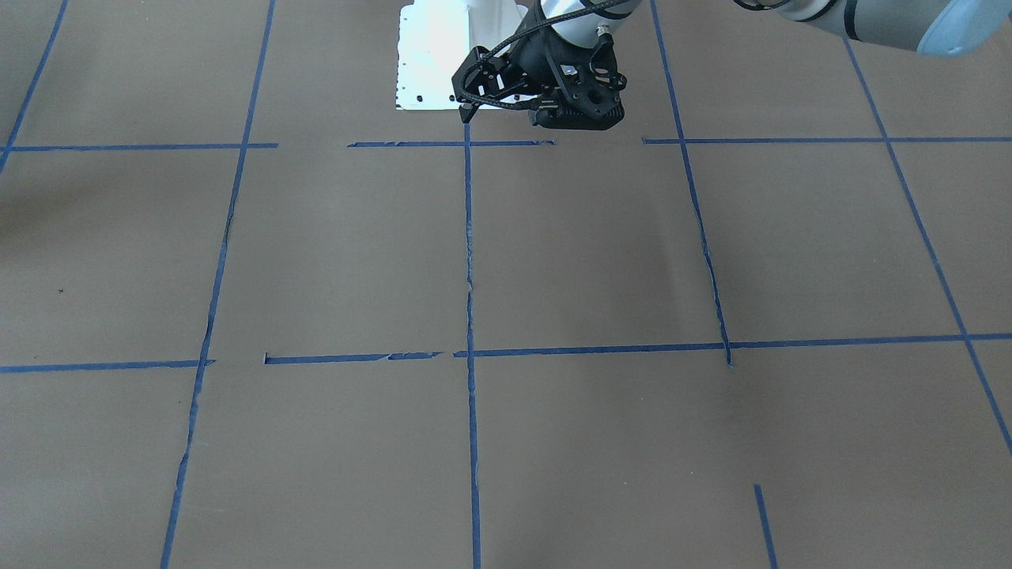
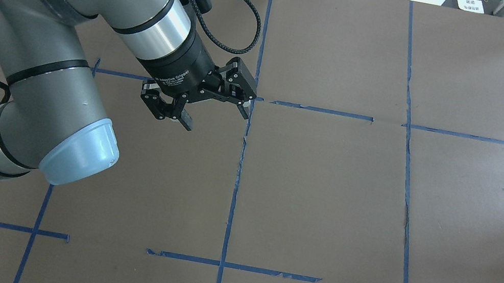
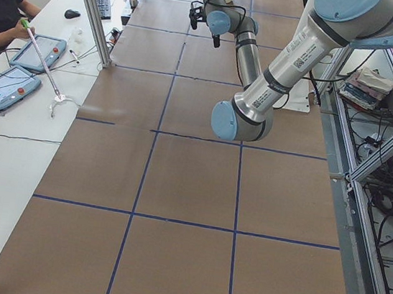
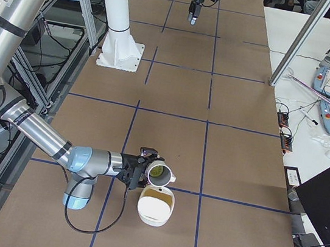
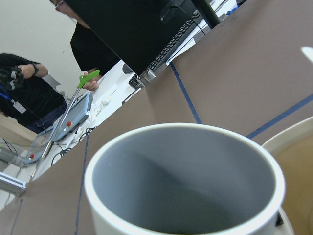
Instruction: Left arm hands cup to right arm to dump lemon
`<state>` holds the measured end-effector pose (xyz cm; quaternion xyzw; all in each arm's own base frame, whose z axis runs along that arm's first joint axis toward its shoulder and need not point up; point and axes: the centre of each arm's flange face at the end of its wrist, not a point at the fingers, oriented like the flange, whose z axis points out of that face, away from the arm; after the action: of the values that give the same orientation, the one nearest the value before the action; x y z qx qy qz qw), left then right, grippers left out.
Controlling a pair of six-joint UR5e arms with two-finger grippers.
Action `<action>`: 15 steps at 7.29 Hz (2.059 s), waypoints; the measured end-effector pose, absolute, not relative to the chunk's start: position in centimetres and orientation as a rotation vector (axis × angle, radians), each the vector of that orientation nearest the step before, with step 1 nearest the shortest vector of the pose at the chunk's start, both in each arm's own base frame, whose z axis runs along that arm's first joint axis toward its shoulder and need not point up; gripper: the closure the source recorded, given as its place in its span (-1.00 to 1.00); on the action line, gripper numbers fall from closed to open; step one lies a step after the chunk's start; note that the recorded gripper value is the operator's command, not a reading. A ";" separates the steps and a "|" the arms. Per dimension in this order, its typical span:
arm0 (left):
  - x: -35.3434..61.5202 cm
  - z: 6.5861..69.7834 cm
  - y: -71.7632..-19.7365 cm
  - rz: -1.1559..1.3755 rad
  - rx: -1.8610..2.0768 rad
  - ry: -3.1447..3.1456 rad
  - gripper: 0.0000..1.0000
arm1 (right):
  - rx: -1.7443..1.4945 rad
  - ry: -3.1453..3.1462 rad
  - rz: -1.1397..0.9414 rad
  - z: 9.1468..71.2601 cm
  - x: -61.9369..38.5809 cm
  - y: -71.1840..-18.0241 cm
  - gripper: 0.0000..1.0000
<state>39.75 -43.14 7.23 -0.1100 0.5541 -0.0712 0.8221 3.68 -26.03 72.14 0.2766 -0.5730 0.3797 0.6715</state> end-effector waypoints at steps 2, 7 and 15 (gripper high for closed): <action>39.5 7.3 -43.1 -0.153 -0.232 1.180 -1.00 | 0.477 -1.457 1.098 71.5 4.2 -26.7 0.06; 39.1 7.5 -42.9 -0.153 -0.230 1.183 -1.00 | 0.005 -1.910 1.606 71.8 5.8 -28.2 -0.02; 38.2 7.1 -42.5 -0.153 -0.222 1.191 -1.00 | -0.458 -2.153 1.845 72.3 6.5 -27.8 -0.12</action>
<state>38.21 -42.54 7.05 -0.1042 0.5594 -0.0717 0.8192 6.51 -27.78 72.30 -0.1581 -0.7427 0.6366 0.1345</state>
